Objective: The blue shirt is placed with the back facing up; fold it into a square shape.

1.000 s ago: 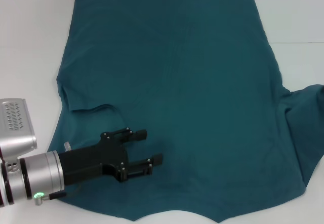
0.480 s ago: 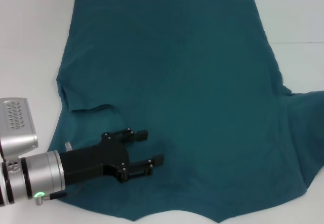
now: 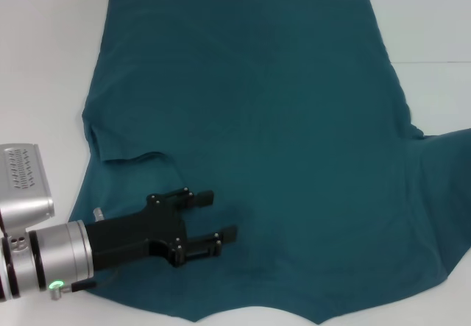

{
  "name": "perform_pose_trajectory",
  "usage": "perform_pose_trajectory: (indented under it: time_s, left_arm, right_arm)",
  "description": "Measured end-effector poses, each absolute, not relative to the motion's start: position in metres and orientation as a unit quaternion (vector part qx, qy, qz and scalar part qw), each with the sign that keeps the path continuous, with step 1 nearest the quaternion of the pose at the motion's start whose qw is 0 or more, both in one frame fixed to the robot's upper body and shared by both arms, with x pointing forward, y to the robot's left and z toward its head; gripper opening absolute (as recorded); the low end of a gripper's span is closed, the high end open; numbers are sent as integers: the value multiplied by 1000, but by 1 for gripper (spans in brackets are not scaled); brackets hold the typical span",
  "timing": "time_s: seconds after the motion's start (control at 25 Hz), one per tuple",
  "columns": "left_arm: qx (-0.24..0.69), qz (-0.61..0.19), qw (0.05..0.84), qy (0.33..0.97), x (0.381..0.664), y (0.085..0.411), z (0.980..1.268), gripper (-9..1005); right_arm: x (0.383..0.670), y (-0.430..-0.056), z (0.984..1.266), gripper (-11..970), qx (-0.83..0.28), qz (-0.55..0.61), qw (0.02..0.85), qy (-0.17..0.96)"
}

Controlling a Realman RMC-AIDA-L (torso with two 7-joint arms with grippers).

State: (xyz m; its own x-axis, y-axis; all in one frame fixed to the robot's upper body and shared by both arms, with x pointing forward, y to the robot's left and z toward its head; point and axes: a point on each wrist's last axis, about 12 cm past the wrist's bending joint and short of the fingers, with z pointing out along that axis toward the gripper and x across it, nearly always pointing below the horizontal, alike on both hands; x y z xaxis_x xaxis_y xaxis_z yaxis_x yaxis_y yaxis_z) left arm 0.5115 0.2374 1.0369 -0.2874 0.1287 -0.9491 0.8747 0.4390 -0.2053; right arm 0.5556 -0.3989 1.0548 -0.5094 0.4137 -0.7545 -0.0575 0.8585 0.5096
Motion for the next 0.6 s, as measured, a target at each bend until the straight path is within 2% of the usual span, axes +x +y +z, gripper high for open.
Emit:
perform_pose_trajectory:
  time_s: [0.32,0.6]
  left_arm:
    - [359,-390,479,700,513,237,1038,767]
    - [355,-391,479,701,514,238,1039,767]
  right_arm:
    - [555,-394,1057,48,95,263,482,830]
    - [548,-375,1065,53,65,353,460,812]
